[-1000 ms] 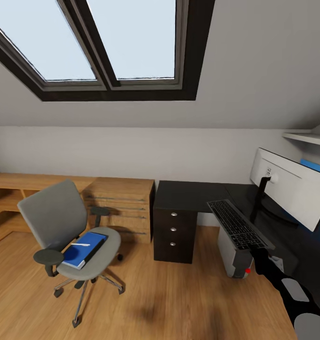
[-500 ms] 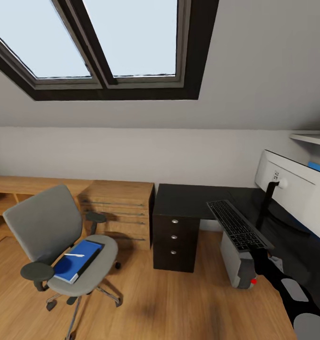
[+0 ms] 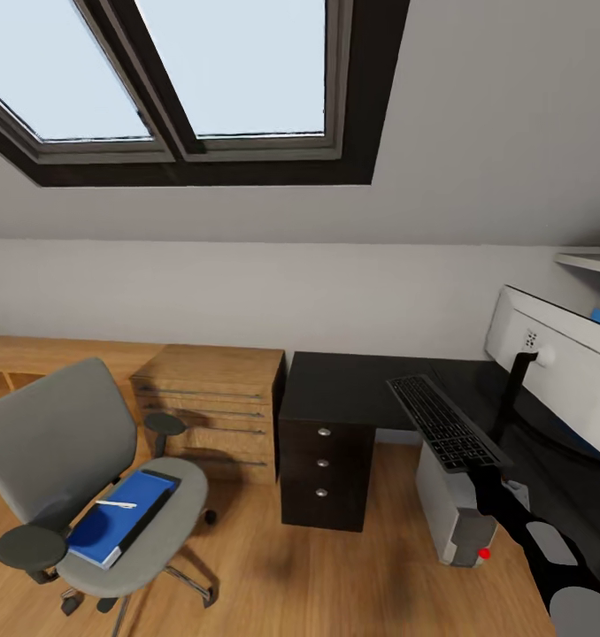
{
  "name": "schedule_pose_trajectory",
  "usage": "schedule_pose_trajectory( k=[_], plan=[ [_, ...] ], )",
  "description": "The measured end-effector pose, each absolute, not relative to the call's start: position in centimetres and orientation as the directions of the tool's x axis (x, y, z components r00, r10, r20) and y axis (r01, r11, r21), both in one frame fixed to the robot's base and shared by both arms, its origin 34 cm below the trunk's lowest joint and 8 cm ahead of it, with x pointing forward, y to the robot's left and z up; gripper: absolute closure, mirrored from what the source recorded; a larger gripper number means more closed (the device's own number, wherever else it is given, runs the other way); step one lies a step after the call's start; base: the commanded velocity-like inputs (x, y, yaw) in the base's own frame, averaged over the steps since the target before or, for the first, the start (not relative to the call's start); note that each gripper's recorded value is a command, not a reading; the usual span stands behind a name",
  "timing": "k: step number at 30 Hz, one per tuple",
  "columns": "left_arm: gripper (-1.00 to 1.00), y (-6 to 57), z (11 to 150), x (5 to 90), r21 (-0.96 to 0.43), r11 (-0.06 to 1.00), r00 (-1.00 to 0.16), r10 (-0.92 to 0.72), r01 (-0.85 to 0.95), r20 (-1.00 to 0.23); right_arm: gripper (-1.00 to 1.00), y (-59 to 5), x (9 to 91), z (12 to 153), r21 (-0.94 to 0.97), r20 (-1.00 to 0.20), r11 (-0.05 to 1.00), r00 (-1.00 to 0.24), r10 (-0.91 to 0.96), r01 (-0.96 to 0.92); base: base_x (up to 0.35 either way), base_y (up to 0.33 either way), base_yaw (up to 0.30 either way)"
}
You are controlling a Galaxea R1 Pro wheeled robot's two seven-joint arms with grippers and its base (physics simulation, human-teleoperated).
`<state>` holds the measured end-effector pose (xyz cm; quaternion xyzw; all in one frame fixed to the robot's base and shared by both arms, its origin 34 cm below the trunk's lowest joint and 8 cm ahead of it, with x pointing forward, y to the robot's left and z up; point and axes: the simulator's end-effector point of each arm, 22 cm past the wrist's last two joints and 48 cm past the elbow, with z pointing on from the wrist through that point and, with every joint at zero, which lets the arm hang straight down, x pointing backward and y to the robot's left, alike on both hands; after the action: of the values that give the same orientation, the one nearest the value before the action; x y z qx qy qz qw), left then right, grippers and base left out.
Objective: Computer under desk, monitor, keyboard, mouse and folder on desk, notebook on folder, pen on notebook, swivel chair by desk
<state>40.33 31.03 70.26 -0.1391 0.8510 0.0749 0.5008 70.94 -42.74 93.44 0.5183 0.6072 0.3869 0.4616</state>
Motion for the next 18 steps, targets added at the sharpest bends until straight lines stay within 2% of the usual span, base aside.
schedule_pose_trajectory(
  k=[11, 18],
  plan=[
    [-1.00, 31.00, 70.25, 40.34, -0.012, 0.951, -0.460, -0.162, -0.310, -0.873, 1.00, -42.51, 70.98, 93.34, 0.949, -0.156, 0.161, -0.038, 0.987, 0.272, 0.018, -0.011, -0.002],
    [-1.00, 31.00, 70.12, 40.22, -0.011, 0.951, -0.464, -0.162, -0.310, -0.871, 1.00, -42.46, 70.96, 93.01, 0.947, -0.157, 0.162, -0.039, 0.987, 0.278, 0.001, 0.000, -0.107]
  ],
)
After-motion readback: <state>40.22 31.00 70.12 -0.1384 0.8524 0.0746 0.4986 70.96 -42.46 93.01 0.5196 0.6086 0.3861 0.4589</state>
